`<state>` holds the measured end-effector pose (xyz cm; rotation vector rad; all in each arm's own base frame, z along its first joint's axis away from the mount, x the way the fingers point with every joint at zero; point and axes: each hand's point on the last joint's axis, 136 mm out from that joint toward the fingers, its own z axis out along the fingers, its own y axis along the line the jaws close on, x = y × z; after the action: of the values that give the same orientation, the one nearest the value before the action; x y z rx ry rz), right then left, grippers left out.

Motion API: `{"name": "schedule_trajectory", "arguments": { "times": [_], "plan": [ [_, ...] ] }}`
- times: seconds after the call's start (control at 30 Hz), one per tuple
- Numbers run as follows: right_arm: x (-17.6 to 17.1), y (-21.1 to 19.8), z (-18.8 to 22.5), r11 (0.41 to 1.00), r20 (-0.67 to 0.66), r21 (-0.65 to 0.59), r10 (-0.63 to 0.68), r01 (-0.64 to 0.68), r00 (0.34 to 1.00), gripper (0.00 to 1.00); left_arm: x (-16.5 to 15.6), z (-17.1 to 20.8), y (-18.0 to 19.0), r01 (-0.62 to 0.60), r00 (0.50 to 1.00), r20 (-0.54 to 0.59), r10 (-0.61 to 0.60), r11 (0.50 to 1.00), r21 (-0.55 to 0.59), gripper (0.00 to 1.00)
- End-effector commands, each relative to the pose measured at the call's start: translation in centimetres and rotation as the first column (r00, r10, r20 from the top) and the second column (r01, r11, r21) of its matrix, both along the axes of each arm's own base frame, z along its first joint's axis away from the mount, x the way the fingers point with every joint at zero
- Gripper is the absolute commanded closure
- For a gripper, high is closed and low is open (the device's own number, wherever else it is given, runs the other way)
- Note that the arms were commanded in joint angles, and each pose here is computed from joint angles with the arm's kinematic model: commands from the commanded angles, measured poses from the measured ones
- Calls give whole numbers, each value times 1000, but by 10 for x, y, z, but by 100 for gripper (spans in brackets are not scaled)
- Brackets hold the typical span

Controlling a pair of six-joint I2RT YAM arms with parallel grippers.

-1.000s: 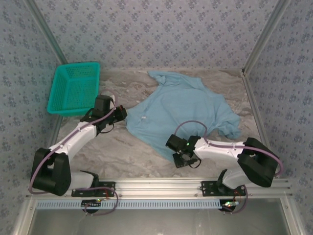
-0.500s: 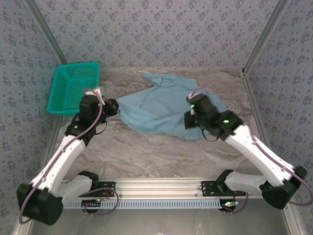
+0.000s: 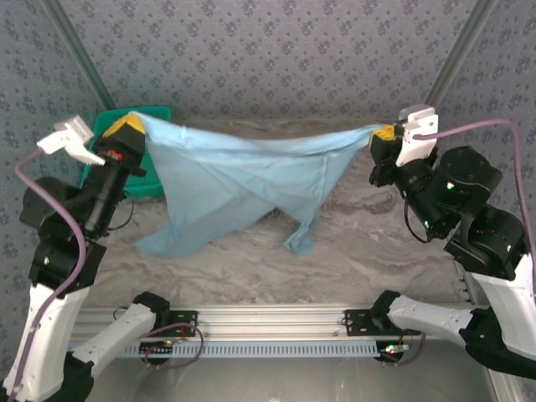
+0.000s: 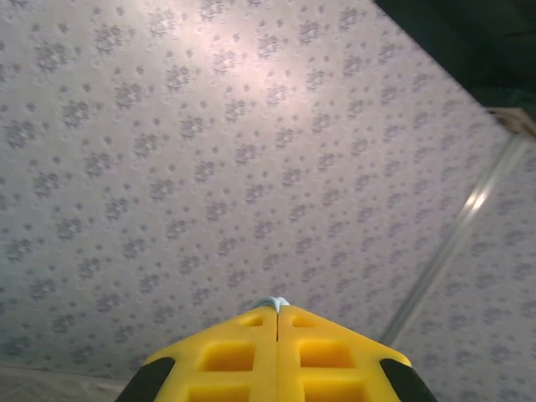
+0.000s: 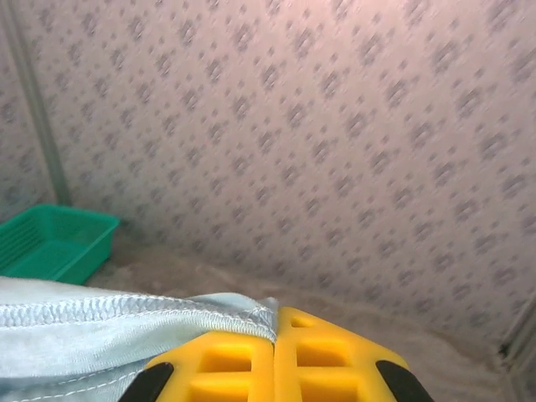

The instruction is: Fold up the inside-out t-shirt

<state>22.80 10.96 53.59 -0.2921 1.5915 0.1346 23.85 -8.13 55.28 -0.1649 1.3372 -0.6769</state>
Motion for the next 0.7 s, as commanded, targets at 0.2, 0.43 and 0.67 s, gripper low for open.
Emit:
{"name": "schedule_trajectory", "arguments": {
  "times": [0.2,0.43,0.67],
  "plan": [
    [148,-25,46,983,70,125,-147,137,987,100,156,-26,18,-142,969,-180,168,978,150,100],
    [202,1,117,983,261,181,-74,27,963,100,193,54,15,-115,993,-10,118,979,168,100],
    [174,-2,152,978,364,208,-55,-24,930,100,177,81,7,-57,998,12,56,978,199,100]
  ]
}}
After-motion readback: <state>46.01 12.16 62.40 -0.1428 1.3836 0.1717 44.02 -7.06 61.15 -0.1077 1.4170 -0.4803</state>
